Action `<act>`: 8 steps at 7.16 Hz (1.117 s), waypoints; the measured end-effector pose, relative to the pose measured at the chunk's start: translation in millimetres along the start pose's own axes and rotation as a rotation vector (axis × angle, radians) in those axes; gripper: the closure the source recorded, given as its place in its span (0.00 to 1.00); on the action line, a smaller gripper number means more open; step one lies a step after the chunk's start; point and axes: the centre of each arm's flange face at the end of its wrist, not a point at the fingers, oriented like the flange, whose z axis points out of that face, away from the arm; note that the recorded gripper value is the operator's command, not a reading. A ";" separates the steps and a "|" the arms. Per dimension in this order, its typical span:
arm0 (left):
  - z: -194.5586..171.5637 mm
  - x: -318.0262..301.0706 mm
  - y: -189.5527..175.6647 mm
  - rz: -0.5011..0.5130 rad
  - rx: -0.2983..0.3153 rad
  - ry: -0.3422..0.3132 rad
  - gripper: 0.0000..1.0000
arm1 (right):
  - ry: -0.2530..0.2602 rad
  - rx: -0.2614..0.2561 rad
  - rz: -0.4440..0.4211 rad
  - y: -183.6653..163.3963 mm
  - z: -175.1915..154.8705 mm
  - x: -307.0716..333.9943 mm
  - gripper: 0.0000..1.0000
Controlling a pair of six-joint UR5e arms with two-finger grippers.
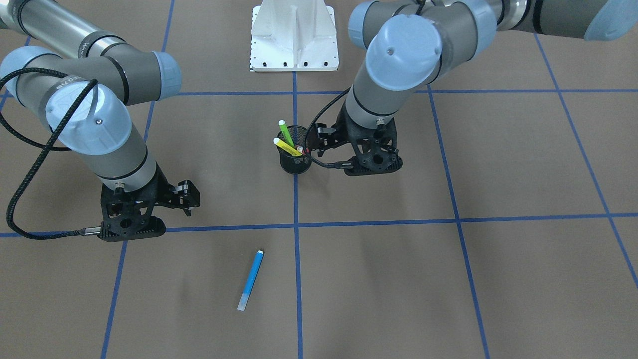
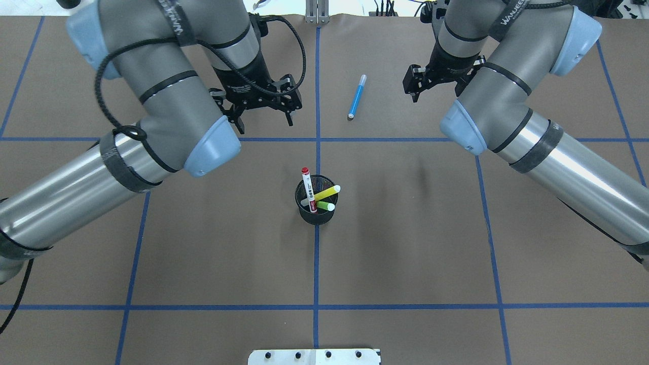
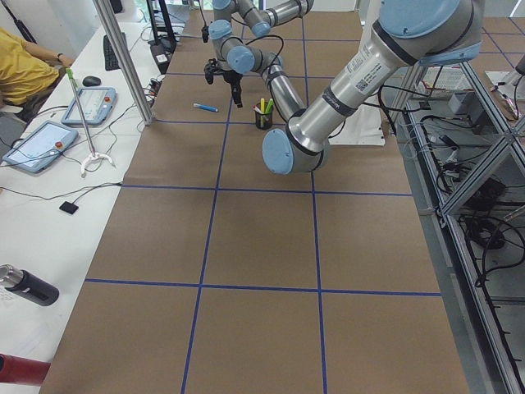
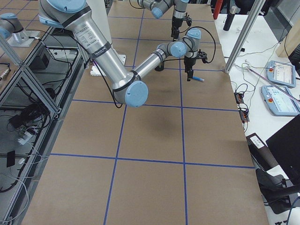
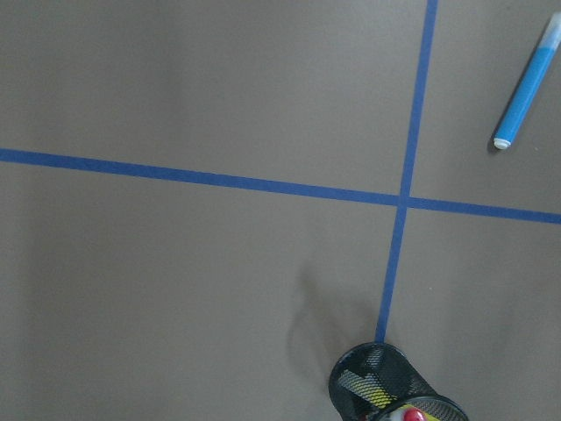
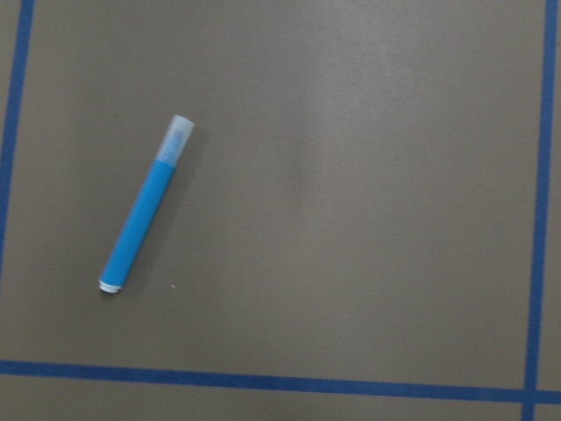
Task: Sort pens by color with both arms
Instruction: 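Open the right gripper and raise it while the left arm reaches toward the cup, then lower the left gripper into the cup and grasp the red-capped white marker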
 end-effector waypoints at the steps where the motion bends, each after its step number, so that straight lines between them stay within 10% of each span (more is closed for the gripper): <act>1: 17.7 22.8 -5.6 -0.011 -0.024 -0.031 0.03 | -0.003 -0.004 -0.004 2.0 -0.6 2.4 0.01; 3: 51.5 42.7 -1.9 -0.016 -0.070 -0.072 0.40 | -0.005 -0.006 -0.004 2.9 -0.7 4.2 0.01; 8: 90.5 57.0 27.6 0.019 -0.125 -0.095 0.55 | -0.002 -0.009 -0.004 4.3 3.2 6.6 0.01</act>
